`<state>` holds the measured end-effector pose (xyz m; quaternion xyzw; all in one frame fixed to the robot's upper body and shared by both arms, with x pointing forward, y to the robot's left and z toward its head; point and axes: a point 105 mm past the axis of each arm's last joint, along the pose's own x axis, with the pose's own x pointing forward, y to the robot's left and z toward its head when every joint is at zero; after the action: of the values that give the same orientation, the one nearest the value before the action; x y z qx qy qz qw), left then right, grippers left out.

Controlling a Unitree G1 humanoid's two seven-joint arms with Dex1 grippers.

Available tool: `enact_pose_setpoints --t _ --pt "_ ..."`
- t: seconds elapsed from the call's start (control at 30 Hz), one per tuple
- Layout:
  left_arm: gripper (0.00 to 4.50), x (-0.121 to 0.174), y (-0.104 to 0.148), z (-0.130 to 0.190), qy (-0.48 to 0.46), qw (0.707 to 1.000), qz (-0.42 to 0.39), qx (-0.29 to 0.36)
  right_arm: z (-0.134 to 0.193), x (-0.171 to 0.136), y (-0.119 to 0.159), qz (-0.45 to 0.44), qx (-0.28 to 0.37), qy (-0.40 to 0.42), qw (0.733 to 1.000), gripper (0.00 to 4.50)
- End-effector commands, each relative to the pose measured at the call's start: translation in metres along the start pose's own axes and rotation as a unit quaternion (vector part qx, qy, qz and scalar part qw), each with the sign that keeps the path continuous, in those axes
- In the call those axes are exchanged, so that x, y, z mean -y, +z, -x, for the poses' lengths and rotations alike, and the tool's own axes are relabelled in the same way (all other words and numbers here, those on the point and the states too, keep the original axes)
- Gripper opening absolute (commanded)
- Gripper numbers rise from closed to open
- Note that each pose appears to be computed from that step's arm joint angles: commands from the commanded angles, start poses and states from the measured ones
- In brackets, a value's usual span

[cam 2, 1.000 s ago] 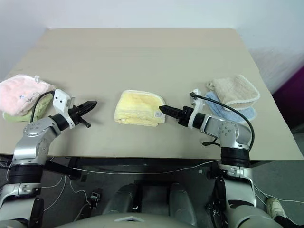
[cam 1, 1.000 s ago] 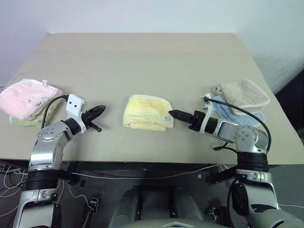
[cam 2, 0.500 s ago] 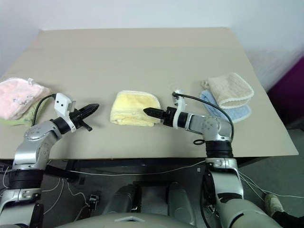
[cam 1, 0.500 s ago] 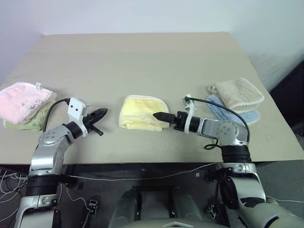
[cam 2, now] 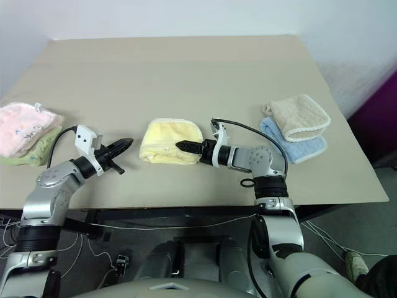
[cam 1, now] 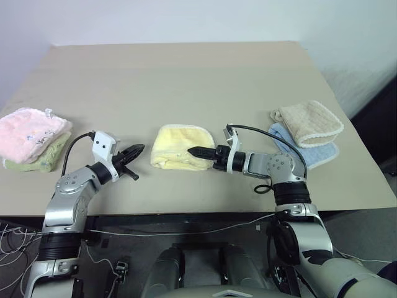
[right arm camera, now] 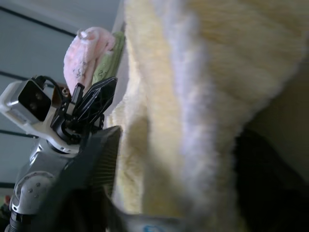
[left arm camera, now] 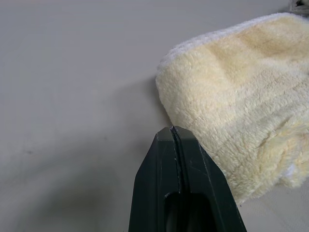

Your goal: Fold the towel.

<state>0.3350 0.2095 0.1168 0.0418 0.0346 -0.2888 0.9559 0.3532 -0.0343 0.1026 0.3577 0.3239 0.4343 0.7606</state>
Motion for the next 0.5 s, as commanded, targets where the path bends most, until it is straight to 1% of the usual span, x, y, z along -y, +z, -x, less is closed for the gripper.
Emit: enact_pose_setpoints --t 0.03,0.2,0.23,0.37,0.5 --pt "0.0 0.003 0.013 0.0 -0.005 1.0 -0.017 0.023 -0.001 -0.012 0.004 -0.001 0.007 0.025 1.0 1.78" --pt "0.0 0.003 0.014 -0.002 -0.008 1.0 -0.016 0.024 0.003 -0.015 0.006 -0.007 0.019 0.035 0.999 0.12" --pt "0.0 0.004 0.014 -0.002 -0.009 1.0 -0.016 0.024 0.004 -0.017 0.007 -0.009 0.022 0.039 0.999 0.03" --pt "0.0 0.005 0.014 -0.004 -0.013 0.999 -0.015 0.025 0.01 -0.023 0.015 -0.003 0.049 0.047 0.998 0.03" --pt "0.0 0.006 0.014 -0.004 -0.013 0.999 -0.015 0.027 0.031 -0.033 0.047 0.021 0.127 0.039 0.991 0.03"
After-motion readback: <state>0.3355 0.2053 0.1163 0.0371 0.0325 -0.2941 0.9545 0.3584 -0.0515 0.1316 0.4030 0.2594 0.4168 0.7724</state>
